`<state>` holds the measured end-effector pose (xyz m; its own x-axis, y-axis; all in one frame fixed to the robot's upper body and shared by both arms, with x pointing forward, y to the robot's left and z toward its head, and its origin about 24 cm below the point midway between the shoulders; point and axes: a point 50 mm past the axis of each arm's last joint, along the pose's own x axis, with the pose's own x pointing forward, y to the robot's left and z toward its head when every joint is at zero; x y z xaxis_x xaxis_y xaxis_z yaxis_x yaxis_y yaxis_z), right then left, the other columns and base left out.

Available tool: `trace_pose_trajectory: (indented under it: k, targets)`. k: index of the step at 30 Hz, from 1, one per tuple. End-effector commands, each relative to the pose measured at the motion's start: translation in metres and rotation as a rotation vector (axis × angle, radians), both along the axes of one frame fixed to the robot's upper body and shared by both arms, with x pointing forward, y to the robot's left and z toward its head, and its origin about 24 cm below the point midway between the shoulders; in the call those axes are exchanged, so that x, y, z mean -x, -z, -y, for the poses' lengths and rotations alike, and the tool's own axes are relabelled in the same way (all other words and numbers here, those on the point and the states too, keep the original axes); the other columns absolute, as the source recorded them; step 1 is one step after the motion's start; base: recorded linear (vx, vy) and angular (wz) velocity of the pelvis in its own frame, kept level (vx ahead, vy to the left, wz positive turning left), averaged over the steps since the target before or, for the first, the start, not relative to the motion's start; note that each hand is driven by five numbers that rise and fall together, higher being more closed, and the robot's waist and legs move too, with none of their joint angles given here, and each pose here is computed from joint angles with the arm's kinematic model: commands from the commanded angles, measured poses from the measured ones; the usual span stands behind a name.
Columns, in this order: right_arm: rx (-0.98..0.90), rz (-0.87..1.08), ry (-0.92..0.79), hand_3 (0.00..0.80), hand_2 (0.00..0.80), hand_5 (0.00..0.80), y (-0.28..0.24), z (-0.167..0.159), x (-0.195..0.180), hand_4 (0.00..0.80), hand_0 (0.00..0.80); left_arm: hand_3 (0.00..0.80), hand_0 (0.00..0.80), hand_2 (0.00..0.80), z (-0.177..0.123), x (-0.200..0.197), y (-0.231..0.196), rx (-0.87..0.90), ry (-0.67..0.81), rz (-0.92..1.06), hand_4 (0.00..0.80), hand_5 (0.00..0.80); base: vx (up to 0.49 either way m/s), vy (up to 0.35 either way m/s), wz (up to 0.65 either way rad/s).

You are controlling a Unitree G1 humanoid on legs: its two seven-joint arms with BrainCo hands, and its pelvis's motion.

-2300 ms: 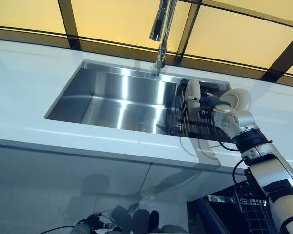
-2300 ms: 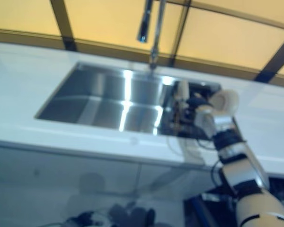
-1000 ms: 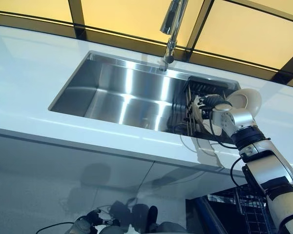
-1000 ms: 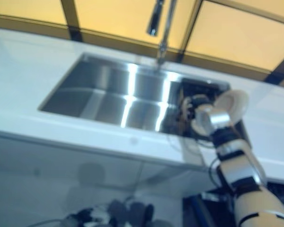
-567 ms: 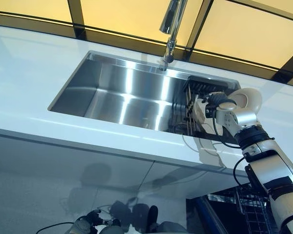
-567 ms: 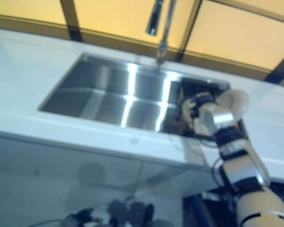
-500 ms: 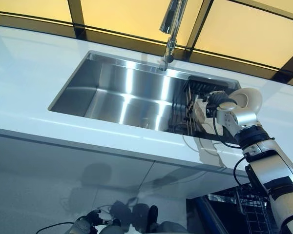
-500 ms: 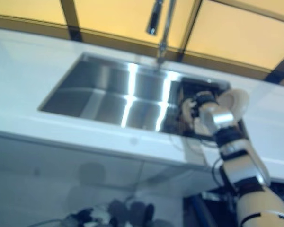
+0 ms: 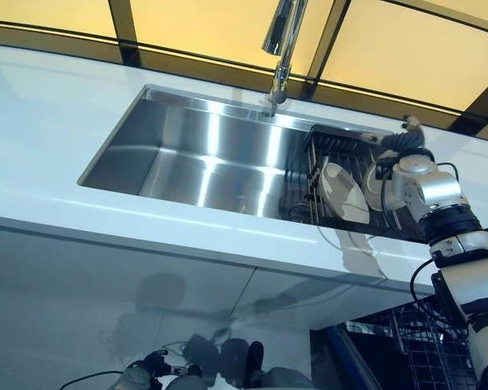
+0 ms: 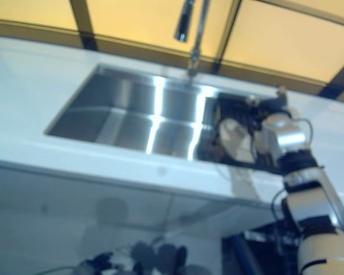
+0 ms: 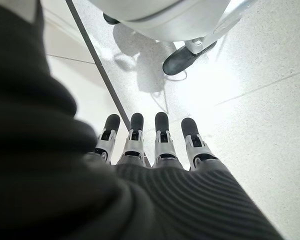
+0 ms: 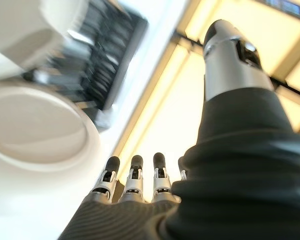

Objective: Take plates into dishwasher

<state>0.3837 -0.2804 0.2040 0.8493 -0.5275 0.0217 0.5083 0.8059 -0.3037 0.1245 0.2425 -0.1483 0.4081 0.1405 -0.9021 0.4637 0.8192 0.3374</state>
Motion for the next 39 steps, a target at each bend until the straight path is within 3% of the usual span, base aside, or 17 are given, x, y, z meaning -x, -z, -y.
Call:
trace_pose_trajectory:
  k: [1, 12, 24, 39]
  targets:
    - [0.013, 0.312, 0.086, 0.000, 0.000, 0.000, -0.067, 0.019, 0.012, 0.000, 0.000, 0.000, 0.000, 0.000, 0.002, 0.003, 0.002, -0.016, 0.071, -0.013, 0.000, 0.000, 0.000, 0.000, 0.00]
    - [-0.164, 0.199, 0.226, 0.000, 0.000, 0.000, -0.035, 0.061, 0.024, 0.000, 0.000, 0.000, 0.000, 0.000, 0.001, 0.006, 0.003, -0.015, 0.071, -0.023, 0.000, 0.000, 0.000, 0.000, 0.00]
    - [-0.344, 0.109, 0.212, 0.000, 0.000, 0.000, -0.012, 0.080, 0.029, 0.000, 0.000, 0.000, 0.000, 0.000, -0.008, 0.010, 0.002, -0.047, 0.065, -0.036, 0.000, 0.000, 0.016, -0.034, 0.00]
    - [-0.308, 0.105, 0.310, 0.000, 0.000, 0.000, -0.015, 0.096, 0.036, 0.000, 0.000, 0.000, 0.000, 0.000, 0.006, 0.014, 0.005, 0.017, 0.023, 0.004, 0.000, 0.000, 0.049, -0.074, 0.01]
